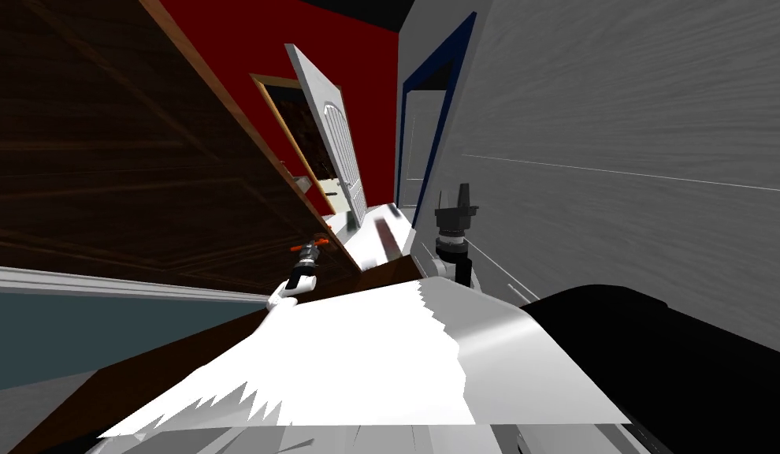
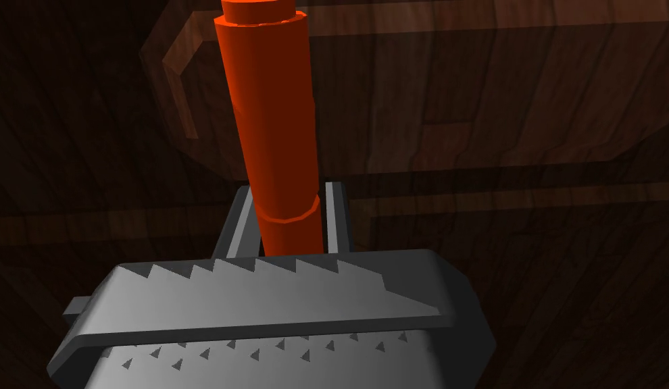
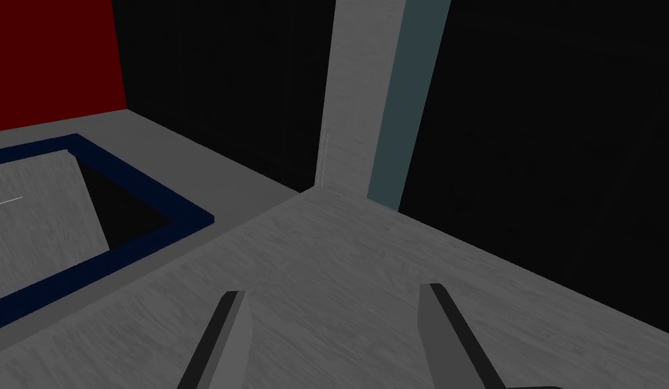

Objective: Pull the door open

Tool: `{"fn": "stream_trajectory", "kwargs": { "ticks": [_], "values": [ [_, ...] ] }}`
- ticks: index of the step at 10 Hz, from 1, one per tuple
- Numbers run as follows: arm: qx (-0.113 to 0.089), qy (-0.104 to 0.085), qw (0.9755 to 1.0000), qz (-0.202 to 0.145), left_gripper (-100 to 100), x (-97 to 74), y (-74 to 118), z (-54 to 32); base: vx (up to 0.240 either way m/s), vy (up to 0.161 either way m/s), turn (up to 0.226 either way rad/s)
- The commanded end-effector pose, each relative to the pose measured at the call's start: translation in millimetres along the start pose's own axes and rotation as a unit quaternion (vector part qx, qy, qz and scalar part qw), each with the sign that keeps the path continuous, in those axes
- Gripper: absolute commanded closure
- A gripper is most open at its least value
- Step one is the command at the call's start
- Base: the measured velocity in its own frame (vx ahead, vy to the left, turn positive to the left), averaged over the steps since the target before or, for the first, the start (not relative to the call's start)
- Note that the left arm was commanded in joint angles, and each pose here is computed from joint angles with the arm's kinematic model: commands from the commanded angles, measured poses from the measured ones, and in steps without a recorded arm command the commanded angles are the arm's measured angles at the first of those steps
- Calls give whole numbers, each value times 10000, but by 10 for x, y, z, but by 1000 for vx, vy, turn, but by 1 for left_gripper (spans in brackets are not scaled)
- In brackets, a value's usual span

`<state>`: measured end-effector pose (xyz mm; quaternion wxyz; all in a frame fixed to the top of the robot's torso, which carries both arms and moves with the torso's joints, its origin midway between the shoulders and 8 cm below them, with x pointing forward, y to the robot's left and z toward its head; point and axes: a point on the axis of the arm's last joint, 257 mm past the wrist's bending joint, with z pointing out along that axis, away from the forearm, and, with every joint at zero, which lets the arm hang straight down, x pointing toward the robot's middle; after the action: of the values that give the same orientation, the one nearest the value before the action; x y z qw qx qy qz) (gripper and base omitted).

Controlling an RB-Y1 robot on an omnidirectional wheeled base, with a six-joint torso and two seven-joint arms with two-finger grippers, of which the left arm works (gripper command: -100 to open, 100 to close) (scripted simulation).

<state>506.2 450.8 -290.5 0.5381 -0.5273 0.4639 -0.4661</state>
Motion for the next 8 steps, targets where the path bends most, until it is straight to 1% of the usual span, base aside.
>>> {"fn": "stream_trajectory", "kwargs": {
  "ticks": [1, 6, 7, 8],
  "values": [
    [-35, 89, 10000, -9, 100, 22, 32, -51, -186, 77, -140],
    [-53, 409, 9991, -32, 100, 61, 17, -174, -224, 82, -142],
    [-59, 450, 9990, -37, 100, 68, 17, -191, -236, 81, -125],
    [-63, 433, 9990, -40, 100, 84, 27, -179, -103, 27, -43]
  ]
}}
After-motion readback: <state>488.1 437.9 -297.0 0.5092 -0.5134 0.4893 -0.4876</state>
